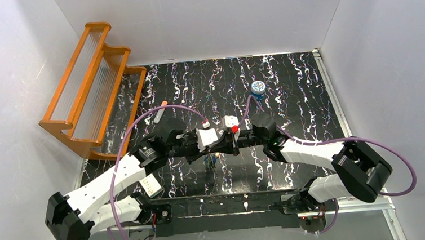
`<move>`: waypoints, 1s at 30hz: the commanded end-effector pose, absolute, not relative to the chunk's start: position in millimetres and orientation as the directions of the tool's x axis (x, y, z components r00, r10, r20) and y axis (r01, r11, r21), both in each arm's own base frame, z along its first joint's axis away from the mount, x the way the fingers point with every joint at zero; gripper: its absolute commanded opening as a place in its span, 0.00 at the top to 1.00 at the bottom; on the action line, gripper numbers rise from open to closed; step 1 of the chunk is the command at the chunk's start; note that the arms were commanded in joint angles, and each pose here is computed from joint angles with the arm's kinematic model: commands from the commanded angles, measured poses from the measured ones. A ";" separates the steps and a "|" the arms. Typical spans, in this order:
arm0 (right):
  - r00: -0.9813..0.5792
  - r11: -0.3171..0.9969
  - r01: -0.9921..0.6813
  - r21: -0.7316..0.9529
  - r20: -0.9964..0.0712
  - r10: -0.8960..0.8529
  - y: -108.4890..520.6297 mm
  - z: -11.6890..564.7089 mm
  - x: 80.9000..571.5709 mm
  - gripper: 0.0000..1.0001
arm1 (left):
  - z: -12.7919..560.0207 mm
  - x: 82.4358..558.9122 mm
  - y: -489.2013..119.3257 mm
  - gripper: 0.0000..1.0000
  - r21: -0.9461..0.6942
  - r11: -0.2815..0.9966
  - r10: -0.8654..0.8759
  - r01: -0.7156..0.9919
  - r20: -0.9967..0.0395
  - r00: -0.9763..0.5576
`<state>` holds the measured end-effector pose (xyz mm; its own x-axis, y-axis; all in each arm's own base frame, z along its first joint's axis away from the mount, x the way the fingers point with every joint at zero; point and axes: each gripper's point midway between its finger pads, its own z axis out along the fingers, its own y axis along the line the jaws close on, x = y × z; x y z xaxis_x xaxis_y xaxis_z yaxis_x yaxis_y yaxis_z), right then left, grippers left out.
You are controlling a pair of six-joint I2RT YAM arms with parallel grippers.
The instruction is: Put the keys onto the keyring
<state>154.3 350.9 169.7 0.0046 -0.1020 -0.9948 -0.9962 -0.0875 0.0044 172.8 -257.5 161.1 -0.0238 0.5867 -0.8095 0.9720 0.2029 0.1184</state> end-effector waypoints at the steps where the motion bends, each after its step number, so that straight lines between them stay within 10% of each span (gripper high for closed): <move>1: 0.064 -0.081 -0.995 -0.064 -0.998 0.002 354.1 194.3 155.3 0.99 | 184.2 176.3 -255.6 0.80 0.180 0.256 0.503 0.950 -0.864 0.028; 13: 0.081 -0.099 -0.990 -0.105 -0.972 0.220 346.5 237.9 139.8 0.99 | 226.9 166.6 -245.7 0.66 0.152 0.427 0.114 0.891 -0.987 0.114; 30: 0.045 -0.117 -0.990 -0.084 -0.953 0.300 345.5 256.9 135.4 0.99 | 217.2 157.3 -273.4 0.77 0.053 0.319 0.031 0.946 -0.998 0.045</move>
